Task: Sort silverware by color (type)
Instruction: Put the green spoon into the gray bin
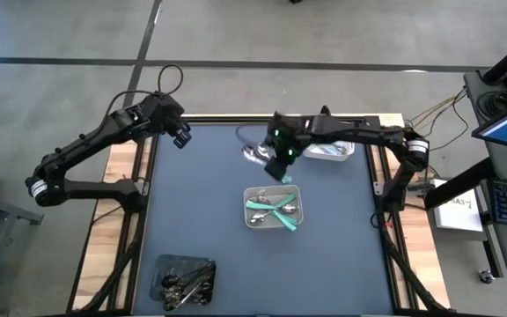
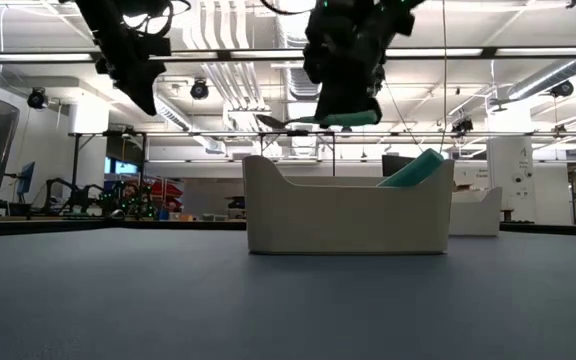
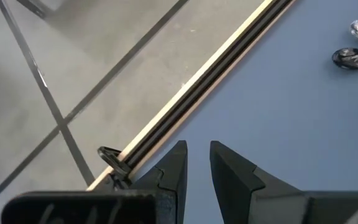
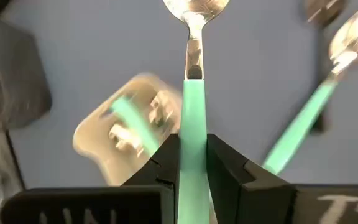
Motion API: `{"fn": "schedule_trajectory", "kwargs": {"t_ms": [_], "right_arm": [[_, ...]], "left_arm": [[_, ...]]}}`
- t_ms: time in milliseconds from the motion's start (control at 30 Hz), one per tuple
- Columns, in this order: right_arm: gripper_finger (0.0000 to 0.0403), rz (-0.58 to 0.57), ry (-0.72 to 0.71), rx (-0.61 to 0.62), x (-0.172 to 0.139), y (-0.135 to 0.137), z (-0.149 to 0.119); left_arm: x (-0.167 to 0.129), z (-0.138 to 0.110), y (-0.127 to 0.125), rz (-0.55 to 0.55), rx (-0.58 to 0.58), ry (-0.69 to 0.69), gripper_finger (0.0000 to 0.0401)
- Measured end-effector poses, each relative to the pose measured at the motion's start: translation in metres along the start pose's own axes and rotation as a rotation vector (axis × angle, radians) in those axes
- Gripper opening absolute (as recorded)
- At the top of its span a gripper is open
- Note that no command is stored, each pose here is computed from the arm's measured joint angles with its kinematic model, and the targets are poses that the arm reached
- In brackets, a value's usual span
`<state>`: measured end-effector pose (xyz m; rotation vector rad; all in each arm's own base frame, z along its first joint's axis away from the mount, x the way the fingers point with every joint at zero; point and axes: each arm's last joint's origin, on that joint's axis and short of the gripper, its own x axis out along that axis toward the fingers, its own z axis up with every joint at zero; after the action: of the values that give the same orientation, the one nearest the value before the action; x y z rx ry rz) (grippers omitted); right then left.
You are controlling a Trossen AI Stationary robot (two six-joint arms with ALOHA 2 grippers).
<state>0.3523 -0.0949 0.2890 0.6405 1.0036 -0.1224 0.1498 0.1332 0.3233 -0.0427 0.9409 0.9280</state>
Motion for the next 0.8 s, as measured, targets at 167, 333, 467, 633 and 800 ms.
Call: {"fn": "schedule_trajectory", "kwargs": {"t_ms": [167,333,467,633,800], "right_arm": [[0.0041,0.022,0.066,0.019,0.009,0.027,-0.015],[0.0041,0.061,0.097,0.017,0.014,0.033,-0.019],[0.0041,0.082,0.133,-0.046,0.019,0.04,-0.026],[0.0041,0.102,0.167,-0.112,0.024,0.049,-0.035],[0.0071,0.081,0.176,-0.082,0.028,0.055,-0.04]], "left_arm": [[-0.001,0.0,0.004,-0.006,0.013,-0.011,0.0053],[-0.001,0.0,0.003,-0.054,0.018,-0.02,0.0053],[-0.001,0.001,0.003,-0.063,0.014,-0.028,0.0053],[-0.001,0.0,0.002,-0.092,-0.02,-0.027,0.0053],[-0.001,0.0,0.001,-0.114,-0.038,-0.019,0.0053]]}}
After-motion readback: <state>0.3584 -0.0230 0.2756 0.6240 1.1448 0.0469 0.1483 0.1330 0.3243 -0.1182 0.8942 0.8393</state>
